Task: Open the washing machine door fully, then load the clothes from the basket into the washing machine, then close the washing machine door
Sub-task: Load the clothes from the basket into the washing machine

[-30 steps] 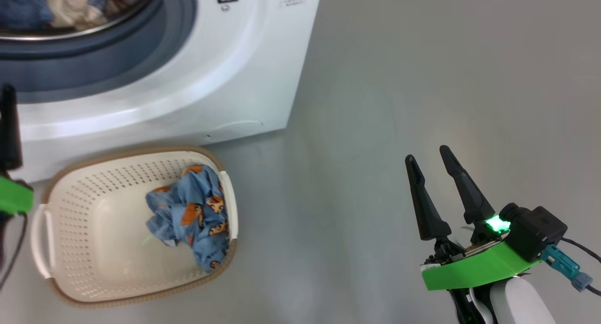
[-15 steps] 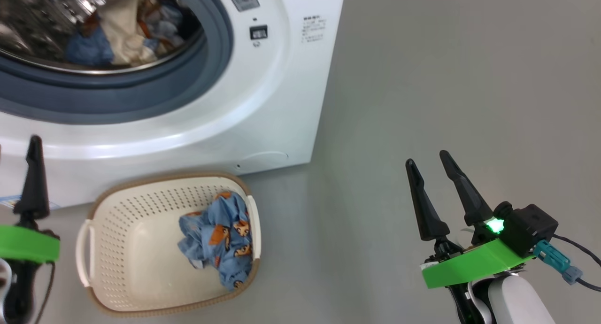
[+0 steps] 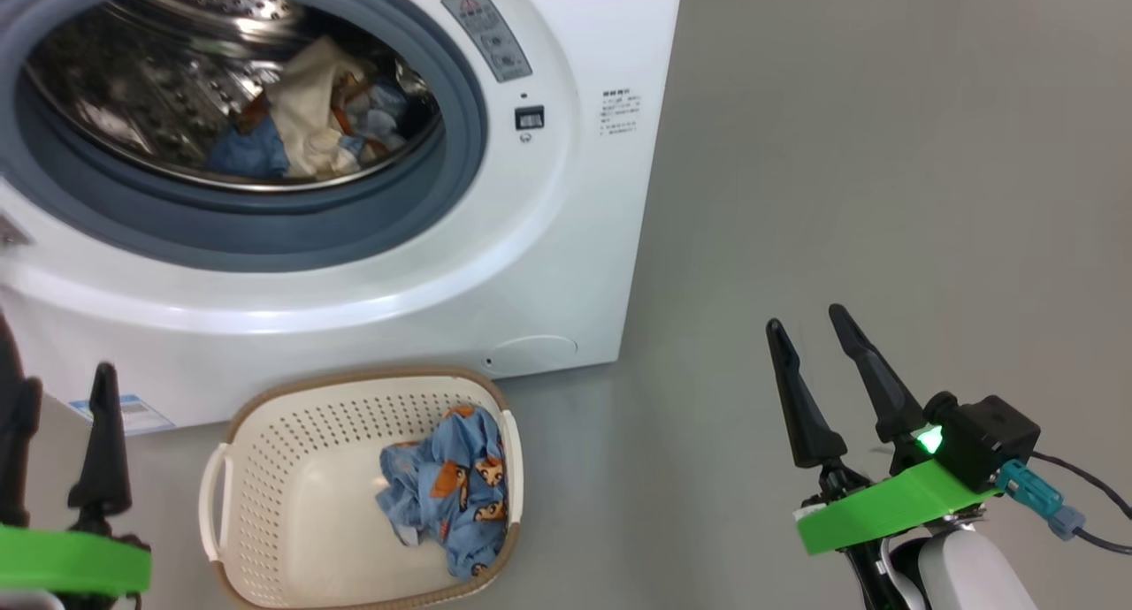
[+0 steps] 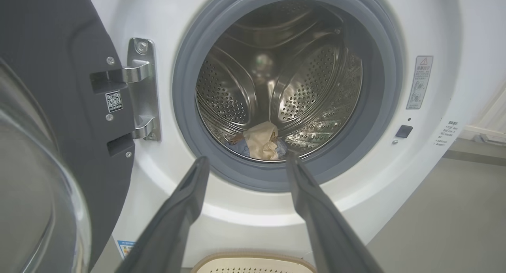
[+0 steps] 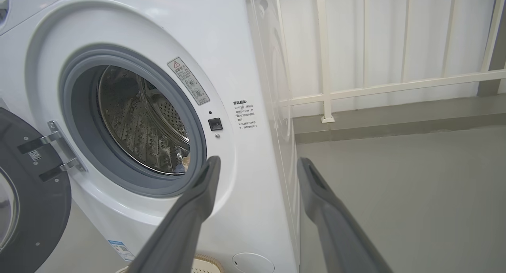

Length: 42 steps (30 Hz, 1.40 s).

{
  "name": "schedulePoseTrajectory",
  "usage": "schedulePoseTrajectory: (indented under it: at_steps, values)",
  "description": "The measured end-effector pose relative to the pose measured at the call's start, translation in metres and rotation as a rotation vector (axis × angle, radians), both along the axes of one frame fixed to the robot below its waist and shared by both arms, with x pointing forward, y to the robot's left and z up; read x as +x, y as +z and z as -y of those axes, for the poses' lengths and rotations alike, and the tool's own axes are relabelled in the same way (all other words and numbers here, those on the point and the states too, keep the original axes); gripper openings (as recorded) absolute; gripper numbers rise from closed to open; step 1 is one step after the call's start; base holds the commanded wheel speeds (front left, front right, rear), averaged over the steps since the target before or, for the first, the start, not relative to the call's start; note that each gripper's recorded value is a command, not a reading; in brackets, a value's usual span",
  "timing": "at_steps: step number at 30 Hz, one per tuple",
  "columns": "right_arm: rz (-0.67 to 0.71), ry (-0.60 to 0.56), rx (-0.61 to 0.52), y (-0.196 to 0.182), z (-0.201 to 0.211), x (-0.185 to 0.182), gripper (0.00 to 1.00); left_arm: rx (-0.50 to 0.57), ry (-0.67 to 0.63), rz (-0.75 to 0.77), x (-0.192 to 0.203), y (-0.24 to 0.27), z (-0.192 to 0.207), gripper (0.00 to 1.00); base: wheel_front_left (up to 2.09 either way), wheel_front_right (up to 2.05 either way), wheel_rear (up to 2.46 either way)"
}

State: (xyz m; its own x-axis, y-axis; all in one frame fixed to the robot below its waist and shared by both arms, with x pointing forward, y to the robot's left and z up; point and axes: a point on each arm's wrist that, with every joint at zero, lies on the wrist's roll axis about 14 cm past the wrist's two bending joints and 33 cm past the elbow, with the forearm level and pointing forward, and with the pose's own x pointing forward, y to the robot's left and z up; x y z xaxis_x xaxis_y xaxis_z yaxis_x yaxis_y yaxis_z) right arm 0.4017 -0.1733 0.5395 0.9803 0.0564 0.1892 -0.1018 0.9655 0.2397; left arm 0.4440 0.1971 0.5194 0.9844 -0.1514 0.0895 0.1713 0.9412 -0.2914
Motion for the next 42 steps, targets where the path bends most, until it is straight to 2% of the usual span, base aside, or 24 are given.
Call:
schedulePoseTrajectory:
  at_steps: [19, 42]
  values:
    - [0.033, 0.002, -0.024, 0.012, -0.002, -0.013, 1.00, 0.036, 0.087, 0.037, -0.053, 0.010, -0.019, 1.00, 0.00, 0.00, 0.00]
    - [0.031, 0.004, -0.040, 0.010, -0.003, -0.011, 1.00, 0.041, 0.094, 0.040, -0.054, 0.009, -0.020, 1.00, 0.00, 0.00, 0.00]
